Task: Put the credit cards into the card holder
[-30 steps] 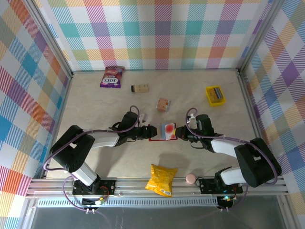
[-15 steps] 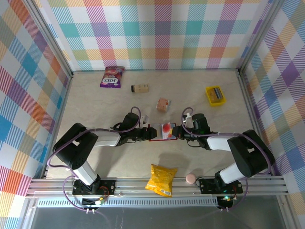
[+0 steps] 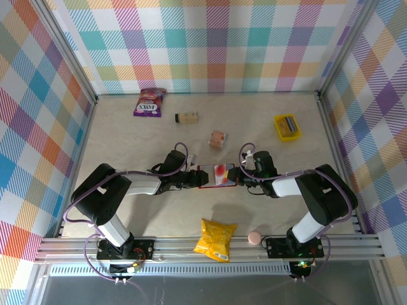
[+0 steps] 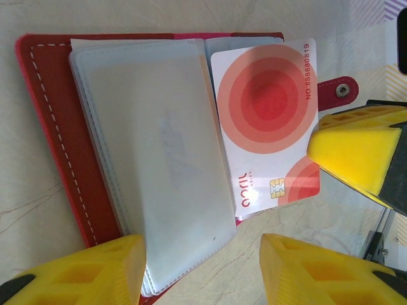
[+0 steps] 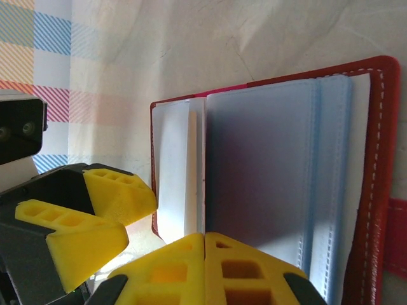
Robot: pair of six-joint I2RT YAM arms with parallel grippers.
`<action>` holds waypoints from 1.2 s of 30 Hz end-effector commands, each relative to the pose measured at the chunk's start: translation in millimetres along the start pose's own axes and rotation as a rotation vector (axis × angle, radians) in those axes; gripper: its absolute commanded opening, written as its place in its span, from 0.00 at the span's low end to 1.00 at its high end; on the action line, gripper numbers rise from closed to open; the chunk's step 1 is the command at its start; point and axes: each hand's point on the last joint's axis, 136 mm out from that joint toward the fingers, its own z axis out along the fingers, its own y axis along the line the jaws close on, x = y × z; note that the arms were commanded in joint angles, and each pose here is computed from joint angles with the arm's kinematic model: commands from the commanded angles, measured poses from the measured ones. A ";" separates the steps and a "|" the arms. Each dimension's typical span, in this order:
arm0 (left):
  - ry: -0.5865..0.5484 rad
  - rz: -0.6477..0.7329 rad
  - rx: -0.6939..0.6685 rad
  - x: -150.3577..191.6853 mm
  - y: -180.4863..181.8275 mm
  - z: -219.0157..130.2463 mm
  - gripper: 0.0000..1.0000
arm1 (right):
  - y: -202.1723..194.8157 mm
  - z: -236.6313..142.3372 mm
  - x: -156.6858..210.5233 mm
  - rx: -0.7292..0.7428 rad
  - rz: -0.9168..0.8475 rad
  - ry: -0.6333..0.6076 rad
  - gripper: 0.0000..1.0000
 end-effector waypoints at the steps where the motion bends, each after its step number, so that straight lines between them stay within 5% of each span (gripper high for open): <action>1: 0.010 0.001 -0.029 -0.9 7.2 1.5 0.50 | 14.1 6.1 -11.6 -0.048 -0.029 -0.024 0.00; 36: -0.028 -0.006 -0.078 -8.3 14.0 -10.3 0.51 | -11.1 1.8 2.9 0.250 -0.040 0.025 0.00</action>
